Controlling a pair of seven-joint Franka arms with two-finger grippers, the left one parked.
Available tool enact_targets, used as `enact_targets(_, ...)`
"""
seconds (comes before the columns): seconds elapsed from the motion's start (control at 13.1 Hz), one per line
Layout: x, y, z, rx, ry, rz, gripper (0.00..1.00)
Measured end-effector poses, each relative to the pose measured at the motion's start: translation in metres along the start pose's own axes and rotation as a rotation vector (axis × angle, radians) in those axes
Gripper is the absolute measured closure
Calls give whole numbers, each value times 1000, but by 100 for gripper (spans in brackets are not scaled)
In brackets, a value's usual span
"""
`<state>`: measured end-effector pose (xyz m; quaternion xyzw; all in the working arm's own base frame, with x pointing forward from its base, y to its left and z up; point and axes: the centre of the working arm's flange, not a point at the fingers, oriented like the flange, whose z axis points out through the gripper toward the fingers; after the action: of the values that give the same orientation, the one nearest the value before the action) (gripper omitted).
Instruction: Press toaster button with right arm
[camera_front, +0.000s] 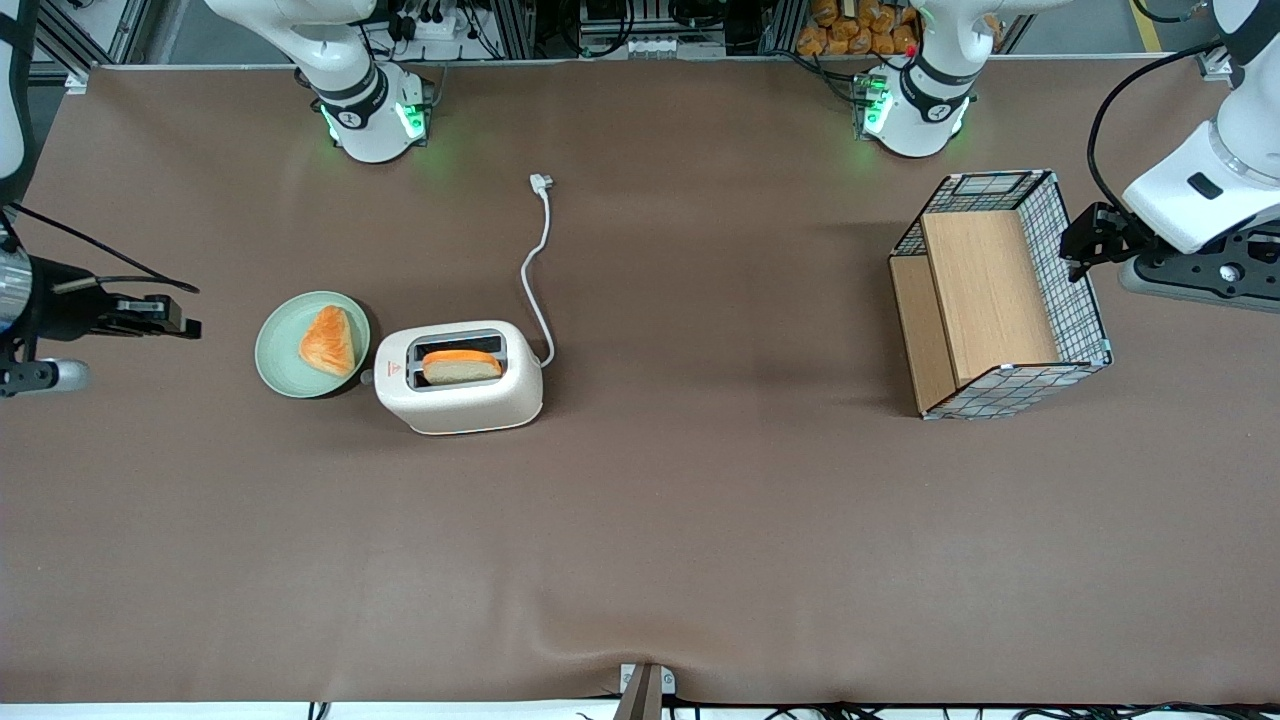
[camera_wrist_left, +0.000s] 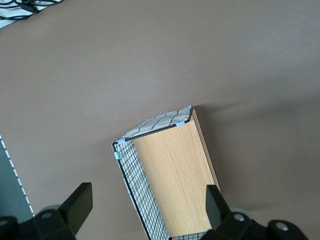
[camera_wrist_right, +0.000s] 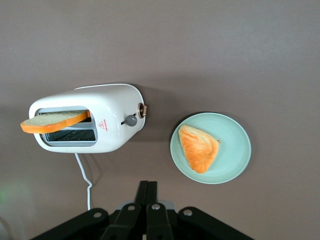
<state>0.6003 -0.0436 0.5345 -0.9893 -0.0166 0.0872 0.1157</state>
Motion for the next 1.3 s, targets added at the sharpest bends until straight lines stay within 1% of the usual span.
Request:
enact_targets(0.08,-2,-1,-7,-31,-2,-5,93)
enact_targets(0.15,-4,-4,-15,-65,-7,-12,93)
enact_targets(0.23,-7,-9,-22,-96,-8,-22,86)
enact_targets(0.3,-12,-14,-30,-119,-6,-31,75)
enact_targets(0.38,-19,-19,-39,-132,-4,-36,63)
enact_targets(0.69,-56,-25,-76,-160,7,-34,17)
enact_targets(0.76,-66,-27,-85,-164,11,-35,7)
enact_targets(0.84,-75,-29,-92,-164,20,-36,0)
enact_targets(0.91,-83,-31,-96,-164,30,-40,0)
enact_targets(0.99,-89,-36,-96,-175,39,-48,0)
enact_targets(1.14,-102,-49,-91,-218,57,-76,0)
enact_targets(1.3,-115,-53,-86,-227,76,-87,0)
